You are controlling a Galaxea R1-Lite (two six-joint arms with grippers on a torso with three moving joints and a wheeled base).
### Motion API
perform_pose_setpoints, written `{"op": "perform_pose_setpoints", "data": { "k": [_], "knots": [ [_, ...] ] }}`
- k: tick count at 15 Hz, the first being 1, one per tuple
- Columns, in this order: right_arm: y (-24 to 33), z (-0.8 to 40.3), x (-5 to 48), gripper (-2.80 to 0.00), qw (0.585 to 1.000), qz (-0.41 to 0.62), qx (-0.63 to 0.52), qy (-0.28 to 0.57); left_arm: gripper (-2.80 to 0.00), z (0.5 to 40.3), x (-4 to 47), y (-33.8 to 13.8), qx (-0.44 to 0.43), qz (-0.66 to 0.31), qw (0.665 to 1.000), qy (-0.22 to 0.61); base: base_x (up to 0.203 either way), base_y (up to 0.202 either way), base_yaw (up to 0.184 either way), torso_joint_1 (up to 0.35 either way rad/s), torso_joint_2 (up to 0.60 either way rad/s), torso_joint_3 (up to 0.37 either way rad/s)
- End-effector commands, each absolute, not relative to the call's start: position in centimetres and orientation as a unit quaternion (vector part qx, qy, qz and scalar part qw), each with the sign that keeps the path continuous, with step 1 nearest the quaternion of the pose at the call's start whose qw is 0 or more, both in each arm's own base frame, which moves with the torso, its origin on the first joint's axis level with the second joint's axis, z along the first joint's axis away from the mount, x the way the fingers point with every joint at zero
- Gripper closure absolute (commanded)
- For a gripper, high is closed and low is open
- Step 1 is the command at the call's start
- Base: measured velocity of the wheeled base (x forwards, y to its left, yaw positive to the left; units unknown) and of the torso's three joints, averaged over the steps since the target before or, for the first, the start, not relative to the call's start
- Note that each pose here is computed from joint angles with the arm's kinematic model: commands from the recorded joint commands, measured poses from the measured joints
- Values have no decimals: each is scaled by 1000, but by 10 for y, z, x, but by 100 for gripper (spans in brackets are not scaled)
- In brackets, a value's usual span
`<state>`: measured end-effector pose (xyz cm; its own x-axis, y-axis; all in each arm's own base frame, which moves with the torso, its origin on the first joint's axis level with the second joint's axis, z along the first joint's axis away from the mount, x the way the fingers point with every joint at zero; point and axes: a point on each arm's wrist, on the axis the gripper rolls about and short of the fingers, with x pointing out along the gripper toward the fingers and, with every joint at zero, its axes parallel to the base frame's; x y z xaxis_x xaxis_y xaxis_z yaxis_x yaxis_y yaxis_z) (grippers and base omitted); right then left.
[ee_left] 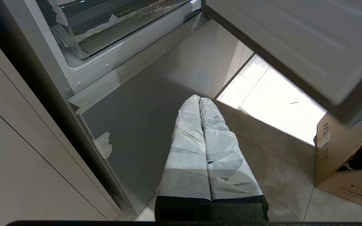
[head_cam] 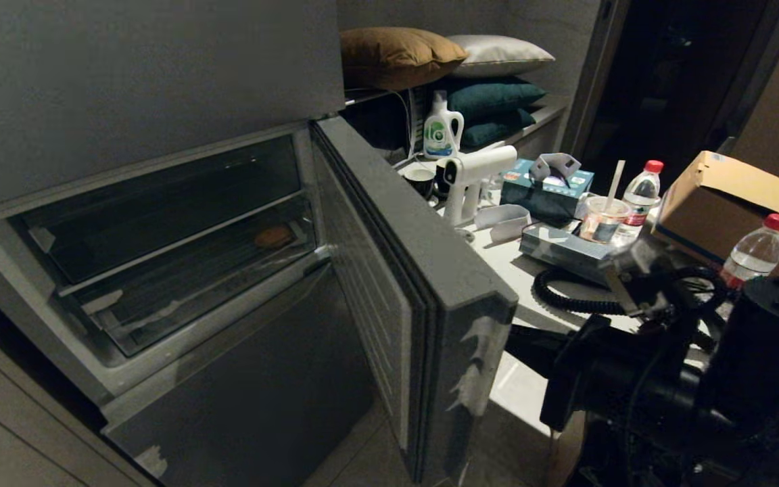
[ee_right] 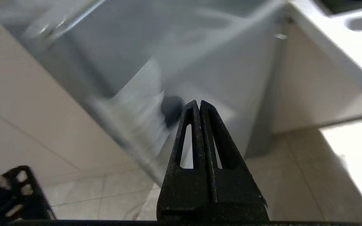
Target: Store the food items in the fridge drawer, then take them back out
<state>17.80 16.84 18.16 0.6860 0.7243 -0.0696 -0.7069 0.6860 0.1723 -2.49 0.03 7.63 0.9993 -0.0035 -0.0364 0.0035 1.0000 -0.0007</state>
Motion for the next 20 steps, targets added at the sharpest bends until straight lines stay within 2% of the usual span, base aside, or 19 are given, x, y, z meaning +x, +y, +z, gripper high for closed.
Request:
{"op": "perform_pose_setpoints", "data": {
  "k": [1, 4, 8, 11, 13, 17, 20],
  "knots": [
    [204, 171, 189, 0, 904, 417, 61, 76, 0, 76, -25, 0, -1, -2, 1000, 19, 0, 0, 0, 0, 0, 0],
    [254, 163, 207, 0, 890, 448, 75, 42, 0, 76, -25, 0, -1, -2, 1000, 19, 0, 0, 0, 0, 0, 0],
    [298, 178, 210, 0, 857, 500, 122, -26, 0, 76, -25, 0, -1, -2, 1000, 19, 0, 0, 0, 0, 0, 0],
    [325, 179, 220, 0, 822, 553, 133, -29, 0, 76, -25, 0, 0, -2, 1000, 19, 0, 0, 0, 0, 0, 0],
    [346, 176, 231, 0, 815, 563, 134, -30, 0, 76, -25, 0, 0, -1, 1000, 19, 0, 0, 0, 0, 0, 0],
    [386, 145, 255, 0, 786, 602, 138, -5, 0, 76, -25, 0, -1, -2, 1000, 19, 0, 0, 0, 0, 0, 0],
    [388, 149, 258, 0, 783, 604, 149, -8, 0, 76, -25, 0, 0, -2, 1000, 19, 0, 0, 0, 0, 0, 0]
  ]
}}
